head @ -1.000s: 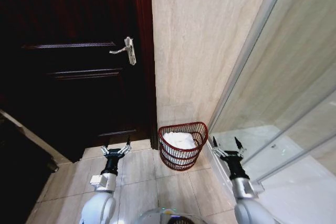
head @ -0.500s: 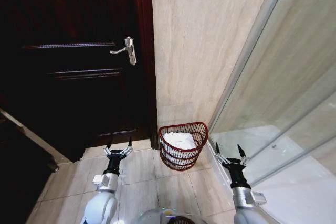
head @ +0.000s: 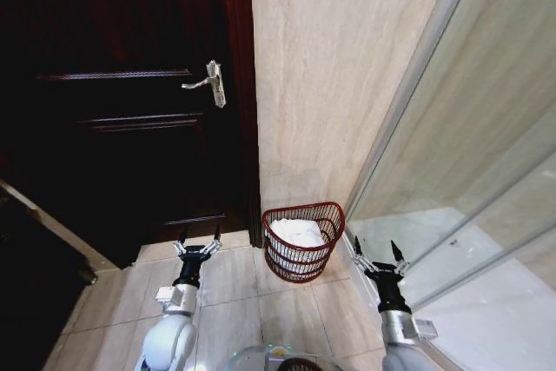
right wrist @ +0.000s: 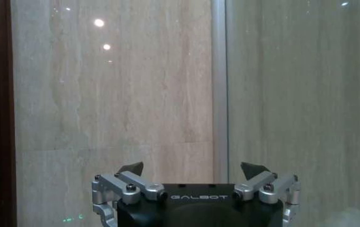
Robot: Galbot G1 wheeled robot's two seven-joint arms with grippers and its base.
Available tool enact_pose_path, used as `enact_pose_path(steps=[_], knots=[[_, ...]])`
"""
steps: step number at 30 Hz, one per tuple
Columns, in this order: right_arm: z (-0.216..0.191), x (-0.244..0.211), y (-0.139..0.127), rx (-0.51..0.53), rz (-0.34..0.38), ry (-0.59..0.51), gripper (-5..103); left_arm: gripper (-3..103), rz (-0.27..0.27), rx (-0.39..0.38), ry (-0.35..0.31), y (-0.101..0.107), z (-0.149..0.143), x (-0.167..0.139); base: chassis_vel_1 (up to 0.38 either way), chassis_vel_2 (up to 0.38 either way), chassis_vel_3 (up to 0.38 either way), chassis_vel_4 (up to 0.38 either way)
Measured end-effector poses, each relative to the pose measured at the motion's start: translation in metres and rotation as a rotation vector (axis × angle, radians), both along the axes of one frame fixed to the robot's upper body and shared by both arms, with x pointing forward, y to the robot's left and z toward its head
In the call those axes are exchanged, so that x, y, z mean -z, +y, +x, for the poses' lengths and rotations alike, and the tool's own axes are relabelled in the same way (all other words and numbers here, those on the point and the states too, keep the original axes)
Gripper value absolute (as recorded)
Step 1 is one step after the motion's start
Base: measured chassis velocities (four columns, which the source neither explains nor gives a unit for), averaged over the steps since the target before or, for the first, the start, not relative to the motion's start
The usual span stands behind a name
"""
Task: Discard the used towel into the hamper.
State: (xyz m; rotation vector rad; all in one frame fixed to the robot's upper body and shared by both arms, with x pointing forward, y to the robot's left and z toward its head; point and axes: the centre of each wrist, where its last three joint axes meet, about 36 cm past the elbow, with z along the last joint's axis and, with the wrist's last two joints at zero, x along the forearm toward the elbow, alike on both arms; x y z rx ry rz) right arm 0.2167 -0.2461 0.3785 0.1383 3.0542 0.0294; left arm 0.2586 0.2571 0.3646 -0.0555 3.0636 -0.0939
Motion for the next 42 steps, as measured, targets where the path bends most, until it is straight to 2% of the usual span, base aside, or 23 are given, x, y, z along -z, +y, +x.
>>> enact_pose_path(steps=[42], knots=[[0.002,0.006,0.011,0.002,0.000,0.011,100,100,-0.002,0.014,-0.044,0.009,0.011,0.001,0.000,0.000,0.000,0.000]])
